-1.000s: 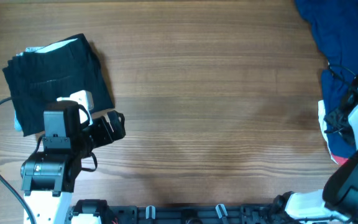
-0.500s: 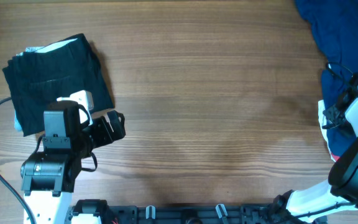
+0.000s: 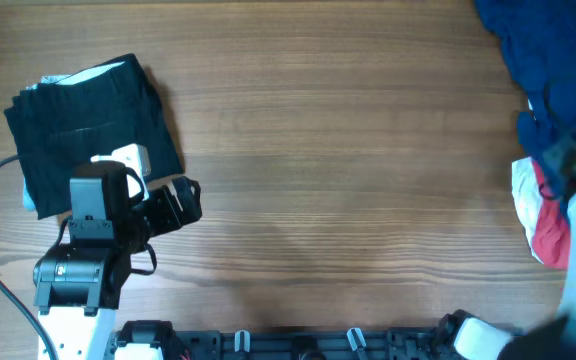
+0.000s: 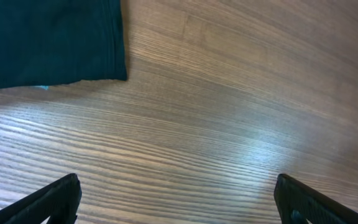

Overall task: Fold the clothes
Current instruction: 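Reach the right gripper into the clothes pile and grasp the blue shirt, then drag the blue shirt leftward out of the pile with the right gripper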

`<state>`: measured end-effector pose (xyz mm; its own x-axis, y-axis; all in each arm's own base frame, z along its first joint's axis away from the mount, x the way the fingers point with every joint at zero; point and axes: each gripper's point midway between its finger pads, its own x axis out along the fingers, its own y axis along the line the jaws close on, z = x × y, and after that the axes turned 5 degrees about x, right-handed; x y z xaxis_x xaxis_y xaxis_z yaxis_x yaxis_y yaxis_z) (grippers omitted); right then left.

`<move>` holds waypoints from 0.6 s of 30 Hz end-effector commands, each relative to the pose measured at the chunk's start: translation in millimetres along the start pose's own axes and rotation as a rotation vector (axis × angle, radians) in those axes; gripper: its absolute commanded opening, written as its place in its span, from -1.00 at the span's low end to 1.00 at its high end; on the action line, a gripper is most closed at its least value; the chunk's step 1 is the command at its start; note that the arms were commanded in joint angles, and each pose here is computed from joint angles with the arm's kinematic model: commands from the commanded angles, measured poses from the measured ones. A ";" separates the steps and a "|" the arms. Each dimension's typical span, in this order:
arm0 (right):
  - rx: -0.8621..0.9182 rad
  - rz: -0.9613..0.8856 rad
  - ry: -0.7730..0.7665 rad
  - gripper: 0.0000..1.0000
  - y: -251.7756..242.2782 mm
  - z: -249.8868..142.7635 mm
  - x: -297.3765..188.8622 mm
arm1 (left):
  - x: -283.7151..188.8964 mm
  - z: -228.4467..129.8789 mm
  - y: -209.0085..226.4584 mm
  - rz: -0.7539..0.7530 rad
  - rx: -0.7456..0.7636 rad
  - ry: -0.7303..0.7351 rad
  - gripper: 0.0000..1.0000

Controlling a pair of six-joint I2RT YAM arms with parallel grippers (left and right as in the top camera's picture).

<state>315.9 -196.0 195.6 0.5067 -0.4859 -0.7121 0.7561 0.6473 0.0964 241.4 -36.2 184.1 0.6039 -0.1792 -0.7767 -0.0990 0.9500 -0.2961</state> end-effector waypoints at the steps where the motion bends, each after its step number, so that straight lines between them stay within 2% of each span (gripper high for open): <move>1: -0.360 0.485 -0.091 -0.91 106.2 -16.9 -107.0 | -4.8 8.2 -6.4 -0.022 0.000 -0.026 1.00; 5: -0.635 0.705 0.034 -0.91 154.5 -103.7 -170.2 | -4.8 8.2 -6.4 -0.022 0.000 -0.026 1.00; 6: -0.652 0.598 0.035 -0.92 150.4 -111.7 -161.3 | -4.8 8.2 -6.4 -0.023 0.000 -0.026 0.99; 8: -0.424 0.247 -0.010 -0.86 111.0 -87.1 -125.5 | -4.8 8.1 -6.4 -0.023 0.000 -0.026 0.99; 9: -0.315 0.088 -0.028 -0.24 86.6 -78.4 -111.0 | -4.8 8.0 -6.3 -0.023 0.000 -0.025 1.00; 10: -0.243 -0.026 -0.022 0.02 67.6 -75.2 -98.0 | -4.8 8.0 -6.3 -0.023 0.000 -0.025 0.99; 11: -0.227 -0.076 0.001 0.08 58.7 -75.8 -87.8 | -4.7 7.8 -6.3 -0.022 -0.001 -0.024 0.99; 12: -0.215 -0.140 0.038 0.26 46.2 -77.3 -72.0 | -4.7 7.0 -6.0 -0.021 -0.001 -0.021 1.00; 13: -0.184 -0.206 0.082 0.52 32.0 -78.8 -54.3 | -4.7 6.3 -5.8 -0.020 -0.002 -0.018 0.99; 14: -0.155 -0.274 0.122 0.59 16.6 -79.9 -38.0 | -4.7 5.7 -5.6 -0.020 -0.002 -0.016 0.99; 18: -0.043 -0.465 0.328 0.63 -42.8 -100.6 21.8 | -4.7 5.4 -5.5 -0.019 -0.002 -0.015 1.00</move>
<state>267.2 -151.3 135.2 0.0856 -0.5557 -0.8269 0.8077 0.5247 -0.2690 241.1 -36.2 184.0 0.6027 -0.1788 -0.7777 -0.0997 0.9501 -0.2956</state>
